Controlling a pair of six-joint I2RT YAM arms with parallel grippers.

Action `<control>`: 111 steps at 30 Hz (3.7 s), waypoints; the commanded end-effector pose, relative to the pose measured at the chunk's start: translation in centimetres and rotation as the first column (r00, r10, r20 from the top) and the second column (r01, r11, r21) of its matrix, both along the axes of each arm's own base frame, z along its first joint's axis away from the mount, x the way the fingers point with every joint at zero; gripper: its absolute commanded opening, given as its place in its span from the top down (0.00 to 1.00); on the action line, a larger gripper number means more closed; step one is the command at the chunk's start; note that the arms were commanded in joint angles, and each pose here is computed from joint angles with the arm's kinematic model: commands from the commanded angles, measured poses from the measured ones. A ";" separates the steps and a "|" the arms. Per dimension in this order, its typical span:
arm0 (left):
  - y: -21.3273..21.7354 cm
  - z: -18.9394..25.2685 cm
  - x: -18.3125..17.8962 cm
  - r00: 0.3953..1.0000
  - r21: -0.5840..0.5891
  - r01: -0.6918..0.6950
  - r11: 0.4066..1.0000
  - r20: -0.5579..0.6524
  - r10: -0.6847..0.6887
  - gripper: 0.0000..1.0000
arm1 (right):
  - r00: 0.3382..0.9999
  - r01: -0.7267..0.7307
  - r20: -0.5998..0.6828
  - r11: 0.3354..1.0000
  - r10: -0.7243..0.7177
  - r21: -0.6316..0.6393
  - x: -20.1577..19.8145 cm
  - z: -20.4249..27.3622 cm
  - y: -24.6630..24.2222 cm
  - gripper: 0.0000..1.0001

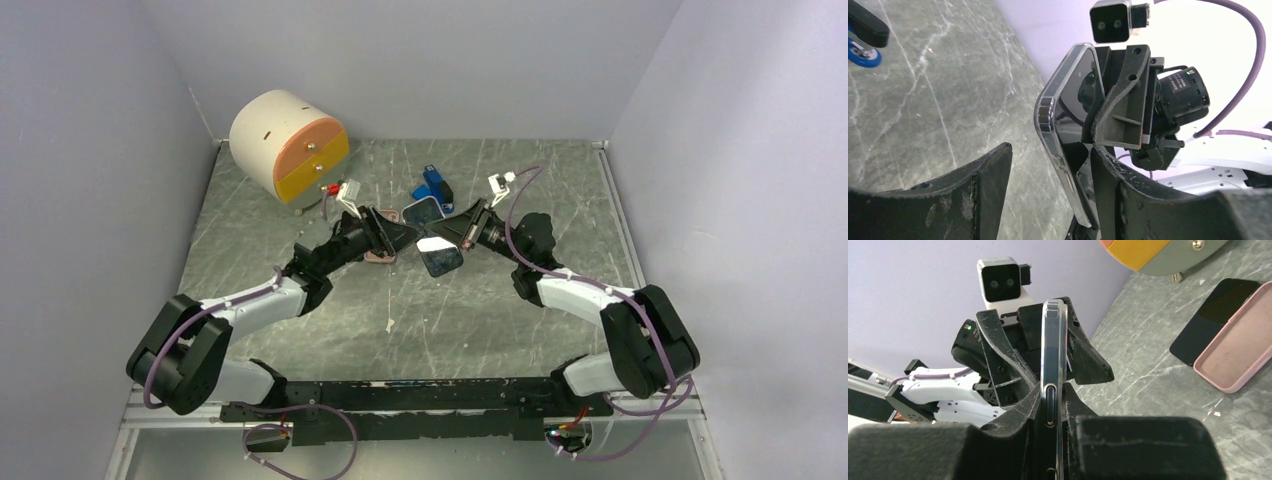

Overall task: Take the phone out of the phone case
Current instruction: Remove the phone case from the phone.

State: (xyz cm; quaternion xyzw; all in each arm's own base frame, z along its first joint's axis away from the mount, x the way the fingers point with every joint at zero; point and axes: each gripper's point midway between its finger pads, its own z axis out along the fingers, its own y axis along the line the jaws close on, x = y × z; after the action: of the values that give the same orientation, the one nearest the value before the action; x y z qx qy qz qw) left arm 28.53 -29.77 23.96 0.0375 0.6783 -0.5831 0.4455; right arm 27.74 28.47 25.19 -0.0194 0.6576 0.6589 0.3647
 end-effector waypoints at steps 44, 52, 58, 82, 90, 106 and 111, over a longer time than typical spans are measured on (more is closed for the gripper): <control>6.9 5.7 2.8 0.976 -0.387 -0.216 0.896 -0.098 0.193 0.97 | 0.999 0.008 0.040 0.994 -0.003 -0.112 -2.5 0.8 -1.2 0.46; 6.7 5.8 2.6 0.980 -0.389 -0.199 0.900 -0.095 0.175 0.98 | 0.998 -0.041 0.036 0.998 0.042 -0.038 -2.6 1.7 -0.2 0.51; 6.5 6.3 2.2 0.985 -0.416 -0.169 0.894 -0.091 0.143 0.97 | 0.998 -0.044 0.032 0.998 0.045 -0.034 -2.2 1.7 0.2 0.51; 5.5 8.8 -0.3 0.999 -0.500 -0.012 0.866 -0.038 -0.009 0.97 | 0.999 0.000 -0.034 1.000 0.000 -0.012 -0.1 -0.1 0.5 0.51; 4.2 7.7 -0.7 0.995 -0.484 0.047 0.874 -0.057 -0.085 0.97 | 0.999 -0.014 0.053 1.000 0.012 0.024 0.0 2.4 0.6 0.53; 3.0 6.2 -3.1 0.982 -0.317 0.160 0.935 -0.042 -0.183 0.97 | 0.964 -0.141 0.233 0.989 0.129 0.037 -1.9 4.8 0.4 0.66; 2.8 6.1 -3.2 0.982 -0.244 0.169 0.955 -0.042 -0.184 0.98 | 0.941 -0.189 0.284 0.982 0.182 0.000 -2.8 5.0 0.5 0.67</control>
State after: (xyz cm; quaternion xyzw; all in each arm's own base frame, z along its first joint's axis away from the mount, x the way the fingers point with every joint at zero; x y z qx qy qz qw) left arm 27.79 -25.74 28.07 -0.0562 0.6078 -0.6925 0.3844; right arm 25.48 28.85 26.24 -0.0945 0.6409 0.6849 0.3337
